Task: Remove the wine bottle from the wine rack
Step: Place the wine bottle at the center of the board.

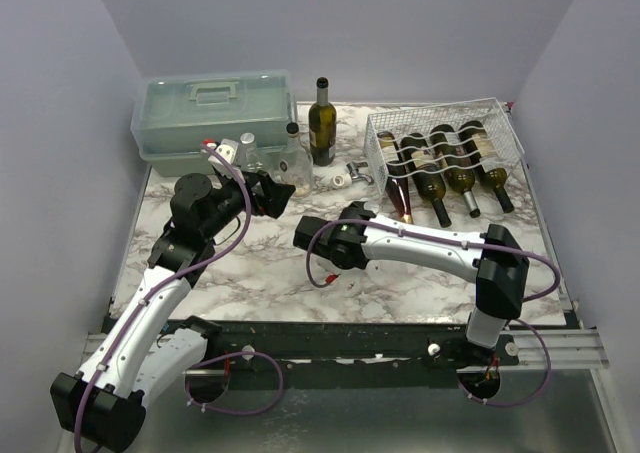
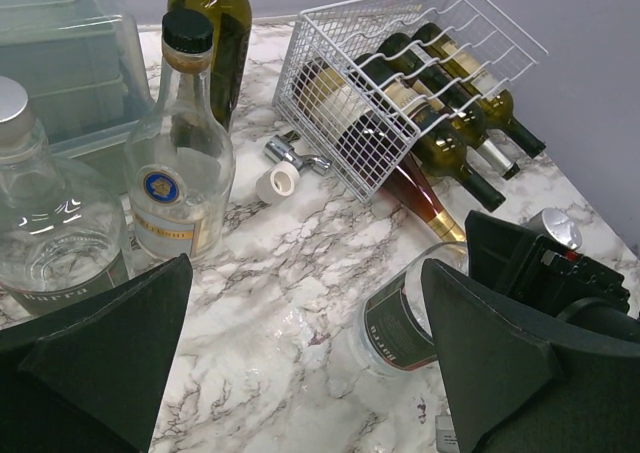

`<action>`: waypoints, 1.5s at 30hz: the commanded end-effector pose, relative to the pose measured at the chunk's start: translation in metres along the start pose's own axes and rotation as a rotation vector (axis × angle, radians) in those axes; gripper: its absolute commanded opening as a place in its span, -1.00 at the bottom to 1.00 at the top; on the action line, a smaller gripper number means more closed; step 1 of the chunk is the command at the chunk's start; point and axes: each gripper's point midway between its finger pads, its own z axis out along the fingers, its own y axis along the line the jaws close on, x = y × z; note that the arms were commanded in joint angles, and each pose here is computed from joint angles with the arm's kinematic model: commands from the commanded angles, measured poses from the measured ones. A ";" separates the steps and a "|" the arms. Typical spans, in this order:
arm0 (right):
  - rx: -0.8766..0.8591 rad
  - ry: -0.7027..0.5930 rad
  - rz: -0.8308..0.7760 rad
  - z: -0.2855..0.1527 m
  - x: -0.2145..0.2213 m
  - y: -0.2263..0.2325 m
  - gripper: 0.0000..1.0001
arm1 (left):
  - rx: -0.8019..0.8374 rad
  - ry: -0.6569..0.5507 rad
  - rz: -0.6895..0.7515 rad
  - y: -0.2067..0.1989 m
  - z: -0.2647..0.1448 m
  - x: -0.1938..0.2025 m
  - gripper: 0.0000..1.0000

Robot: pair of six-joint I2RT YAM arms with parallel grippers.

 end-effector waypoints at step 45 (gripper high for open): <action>0.203 -0.435 0.459 -0.129 0.033 -0.020 0.78 | -0.048 0.025 0.033 0.014 0.001 0.009 0.98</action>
